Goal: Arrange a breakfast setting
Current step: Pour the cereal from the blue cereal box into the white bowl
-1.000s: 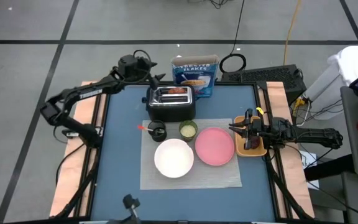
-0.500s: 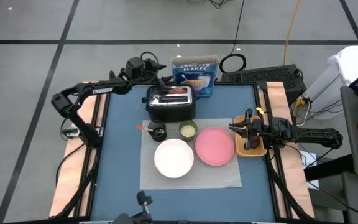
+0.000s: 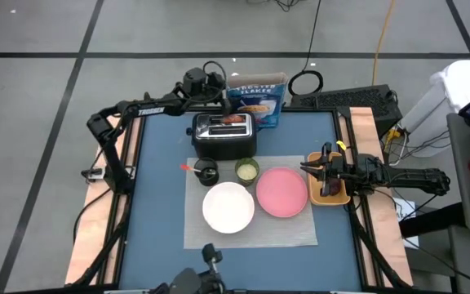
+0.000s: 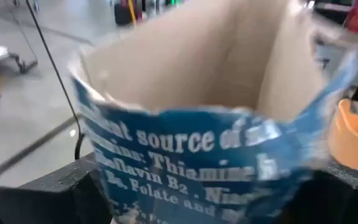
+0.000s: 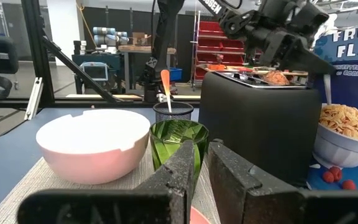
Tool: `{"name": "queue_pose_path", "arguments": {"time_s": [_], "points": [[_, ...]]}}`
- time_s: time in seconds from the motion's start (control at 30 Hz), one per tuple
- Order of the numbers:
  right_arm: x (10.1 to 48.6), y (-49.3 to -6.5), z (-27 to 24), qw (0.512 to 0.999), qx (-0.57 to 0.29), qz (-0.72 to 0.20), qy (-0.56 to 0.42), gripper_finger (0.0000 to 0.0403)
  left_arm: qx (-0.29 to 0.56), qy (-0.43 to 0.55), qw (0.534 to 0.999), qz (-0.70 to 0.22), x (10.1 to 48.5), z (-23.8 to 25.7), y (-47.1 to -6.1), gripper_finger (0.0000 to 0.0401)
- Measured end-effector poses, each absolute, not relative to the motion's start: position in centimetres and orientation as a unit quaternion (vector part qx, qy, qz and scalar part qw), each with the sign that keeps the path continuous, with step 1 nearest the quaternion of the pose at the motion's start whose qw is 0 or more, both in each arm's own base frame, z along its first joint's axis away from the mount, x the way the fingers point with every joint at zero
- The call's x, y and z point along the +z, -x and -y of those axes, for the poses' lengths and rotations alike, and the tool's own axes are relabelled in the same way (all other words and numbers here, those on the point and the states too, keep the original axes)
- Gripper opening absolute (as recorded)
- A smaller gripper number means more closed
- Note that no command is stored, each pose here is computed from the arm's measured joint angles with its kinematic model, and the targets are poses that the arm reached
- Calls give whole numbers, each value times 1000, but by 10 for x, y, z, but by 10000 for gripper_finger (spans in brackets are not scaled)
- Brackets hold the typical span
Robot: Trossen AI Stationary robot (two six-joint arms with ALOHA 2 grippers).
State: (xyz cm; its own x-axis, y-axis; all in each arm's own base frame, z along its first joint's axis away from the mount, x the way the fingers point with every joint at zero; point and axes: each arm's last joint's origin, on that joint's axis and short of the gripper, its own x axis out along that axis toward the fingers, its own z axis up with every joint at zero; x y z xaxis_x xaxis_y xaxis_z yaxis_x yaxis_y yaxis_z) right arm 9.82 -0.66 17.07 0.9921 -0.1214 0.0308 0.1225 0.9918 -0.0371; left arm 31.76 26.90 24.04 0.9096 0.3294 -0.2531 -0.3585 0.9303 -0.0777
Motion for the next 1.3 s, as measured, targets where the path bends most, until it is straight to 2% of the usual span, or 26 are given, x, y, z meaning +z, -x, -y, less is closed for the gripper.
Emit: {"name": "queue_pose_path", "arguments": {"time_s": [0.47, 0.87, 1.0, 1.3], "points": [[171, -98, 7, 998, -61, 14, 19, 41, 160, 21, 980, -117, 244, -260, -330, 370], [171, -98, 7, 998, -61, 14, 19, 41, 182, 9, 976, -122, 244, -253, -336, 363], [171, -98, 7, 998, -61, 14, 19, 41, 183, 9, 976, -122, 244, -253, -335, 322], [171, -98, 7, 998, -61, 14, 19, 41, 182, 7, 976, -122, 244, -253, -335, 179]]}}
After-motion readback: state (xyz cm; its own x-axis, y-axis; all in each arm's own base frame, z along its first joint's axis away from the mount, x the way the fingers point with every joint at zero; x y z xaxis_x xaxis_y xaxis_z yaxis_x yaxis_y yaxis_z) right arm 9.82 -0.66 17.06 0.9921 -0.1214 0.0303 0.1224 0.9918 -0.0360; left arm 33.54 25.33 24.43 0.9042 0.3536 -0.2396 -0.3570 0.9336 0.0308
